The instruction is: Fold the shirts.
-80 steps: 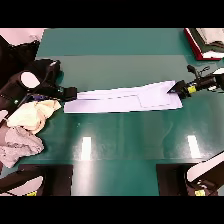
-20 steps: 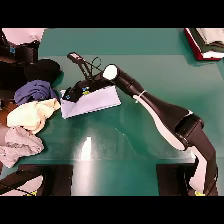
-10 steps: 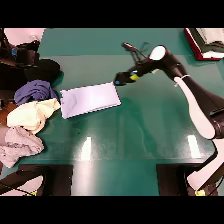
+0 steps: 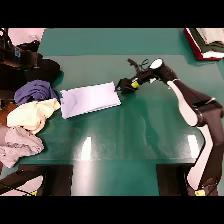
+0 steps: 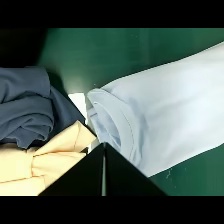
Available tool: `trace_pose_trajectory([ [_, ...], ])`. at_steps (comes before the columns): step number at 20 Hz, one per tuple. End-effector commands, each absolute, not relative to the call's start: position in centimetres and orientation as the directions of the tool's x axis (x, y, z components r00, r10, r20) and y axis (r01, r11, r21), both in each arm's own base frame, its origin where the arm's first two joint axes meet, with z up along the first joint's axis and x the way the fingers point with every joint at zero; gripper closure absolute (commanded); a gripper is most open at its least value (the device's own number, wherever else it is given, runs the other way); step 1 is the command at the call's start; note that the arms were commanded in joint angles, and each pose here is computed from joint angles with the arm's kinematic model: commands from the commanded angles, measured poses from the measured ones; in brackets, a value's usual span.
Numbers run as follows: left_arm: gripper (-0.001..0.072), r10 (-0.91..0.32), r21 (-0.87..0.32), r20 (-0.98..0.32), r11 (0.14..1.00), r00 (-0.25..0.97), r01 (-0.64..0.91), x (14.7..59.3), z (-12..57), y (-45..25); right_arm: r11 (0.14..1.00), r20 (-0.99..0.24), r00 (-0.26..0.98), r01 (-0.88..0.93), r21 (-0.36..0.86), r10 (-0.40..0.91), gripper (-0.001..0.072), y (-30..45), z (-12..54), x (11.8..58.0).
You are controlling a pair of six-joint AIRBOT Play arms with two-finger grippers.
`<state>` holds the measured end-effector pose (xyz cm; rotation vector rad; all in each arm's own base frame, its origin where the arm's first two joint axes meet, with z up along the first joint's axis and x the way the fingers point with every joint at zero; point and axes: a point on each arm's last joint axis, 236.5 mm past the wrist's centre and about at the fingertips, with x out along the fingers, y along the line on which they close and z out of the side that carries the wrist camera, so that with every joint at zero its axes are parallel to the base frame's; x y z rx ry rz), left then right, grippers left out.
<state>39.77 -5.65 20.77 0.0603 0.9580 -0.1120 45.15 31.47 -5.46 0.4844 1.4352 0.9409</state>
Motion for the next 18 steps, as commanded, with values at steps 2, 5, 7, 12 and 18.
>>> trace_pose_trajectory([
  [2,0.0678,-0.068,0.001,-0.822,0.993,0.566,0.122,39.7,20.7,-5.6,0.519,-0.571,-0.208,-0.256,0.816,0.795,0.0017,36.2,-6.7,43.2],
  [5,0.0679,-0.068,0.002,-0.822,0.993,0.566,0.121,39.7,20.7,-5.6,0.514,-0.568,-0.184,-0.272,0.813,0.802,0.0293,37.9,-6.8,43.2],
  [7,0.0678,-0.068,0.002,-0.822,0.993,0.565,0.122,39.7,20.7,-5.6,0.503,-0.569,-0.177,-0.311,0.807,0.803,0.0698,37.9,-6.6,43.3],
  [12,0.0679,-0.068,0.002,-0.822,0.993,0.565,0.122,39.7,20.7,-5.6,0.537,-0.611,-0.07,-0.406,0.739,0.788,0.0697,32.1,-1.0,46.3],
  [18,0.0679,-0.068,0.002,-0.821,0.993,0.567,0.122,39.7,20.7,-5.6,0.788,-0.741,0.276,-0.286,0.545,0.613,0.0697,12.9,5.6,50.0],
])
